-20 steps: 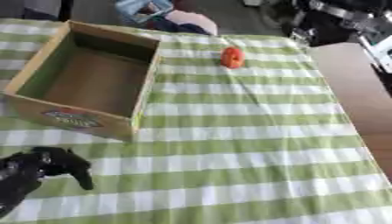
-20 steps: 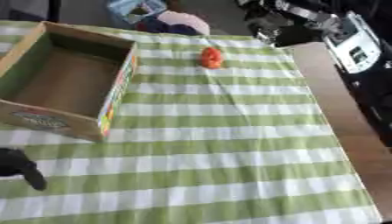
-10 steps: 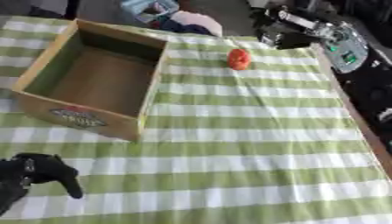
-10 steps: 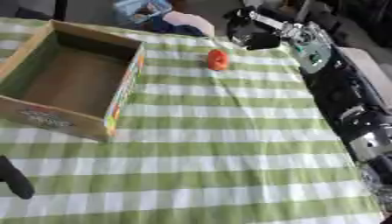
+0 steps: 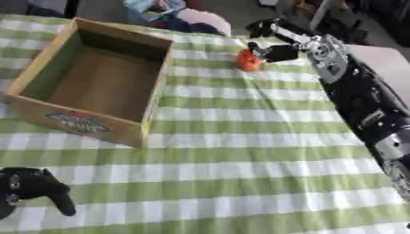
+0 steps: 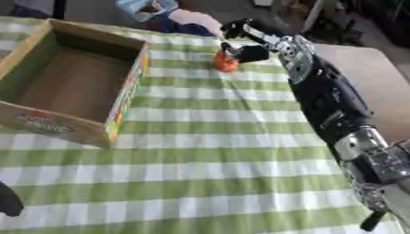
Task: Pick up objects on the table and place them in the box.
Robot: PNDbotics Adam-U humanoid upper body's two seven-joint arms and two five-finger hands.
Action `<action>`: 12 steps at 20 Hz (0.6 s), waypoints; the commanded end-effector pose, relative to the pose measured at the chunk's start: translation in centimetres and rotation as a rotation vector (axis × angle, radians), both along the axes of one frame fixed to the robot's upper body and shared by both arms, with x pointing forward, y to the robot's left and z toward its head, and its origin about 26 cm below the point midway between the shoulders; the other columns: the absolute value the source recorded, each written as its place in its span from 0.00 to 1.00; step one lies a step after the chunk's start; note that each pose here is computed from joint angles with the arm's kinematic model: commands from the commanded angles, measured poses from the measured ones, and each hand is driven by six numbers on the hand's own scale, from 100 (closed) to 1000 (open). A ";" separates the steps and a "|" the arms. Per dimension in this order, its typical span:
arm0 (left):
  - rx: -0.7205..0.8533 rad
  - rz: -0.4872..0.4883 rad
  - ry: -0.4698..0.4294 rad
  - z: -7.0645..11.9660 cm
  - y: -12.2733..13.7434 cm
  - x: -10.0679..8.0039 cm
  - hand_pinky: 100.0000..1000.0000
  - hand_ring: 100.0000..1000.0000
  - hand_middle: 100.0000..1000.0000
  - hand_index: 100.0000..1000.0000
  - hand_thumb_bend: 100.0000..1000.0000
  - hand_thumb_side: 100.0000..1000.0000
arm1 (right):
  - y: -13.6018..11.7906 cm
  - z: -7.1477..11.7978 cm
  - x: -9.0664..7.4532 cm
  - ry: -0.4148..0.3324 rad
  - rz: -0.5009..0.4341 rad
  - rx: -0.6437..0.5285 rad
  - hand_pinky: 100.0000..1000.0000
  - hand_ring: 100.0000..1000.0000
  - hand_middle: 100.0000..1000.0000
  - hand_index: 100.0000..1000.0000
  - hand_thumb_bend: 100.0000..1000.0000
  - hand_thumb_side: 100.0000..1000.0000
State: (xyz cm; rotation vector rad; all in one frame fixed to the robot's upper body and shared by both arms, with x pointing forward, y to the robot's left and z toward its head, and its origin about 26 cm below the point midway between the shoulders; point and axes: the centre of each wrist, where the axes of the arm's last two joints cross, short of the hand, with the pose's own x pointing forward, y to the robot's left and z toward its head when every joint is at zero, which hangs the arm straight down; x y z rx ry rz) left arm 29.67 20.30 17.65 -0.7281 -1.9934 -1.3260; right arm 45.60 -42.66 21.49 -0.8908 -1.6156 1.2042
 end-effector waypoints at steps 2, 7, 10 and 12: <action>-0.002 -0.022 -0.034 0.8 -0.2 -0.2 0.60 0.57 0.54 0.78 0.08 1.00 | -1.5 0.8 -0.4 -0.047 -0.100 -0.035 0.84 0.83 0.75 0.91 0.00 0.59; 0.004 -0.024 -0.039 0.8 -0.3 -0.2 0.60 0.57 0.54 0.78 0.08 1.00 | -2.2 -0.5 -0.5 -0.051 -0.174 -0.043 0.84 0.83 0.75 0.91 0.00 0.59; 0.006 -0.023 -0.043 0.9 -0.4 -0.2 0.60 0.57 0.54 0.78 0.08 1.00 | -2.4 -1.3 -0.6 -0.040 -0.201 -0.042 0.84 0.83 0.75 0.90 0.00 0.66; 0.007 -0.023 -0.045 0.9 -0.4 -0.2 0.60 0.57 0.54 0.78 0.08 1.00 | -2.3 -1.8 -0.5 -0.023 -0.204 -0.043 0.85 0.83 0.76 0.91 0.00 0.70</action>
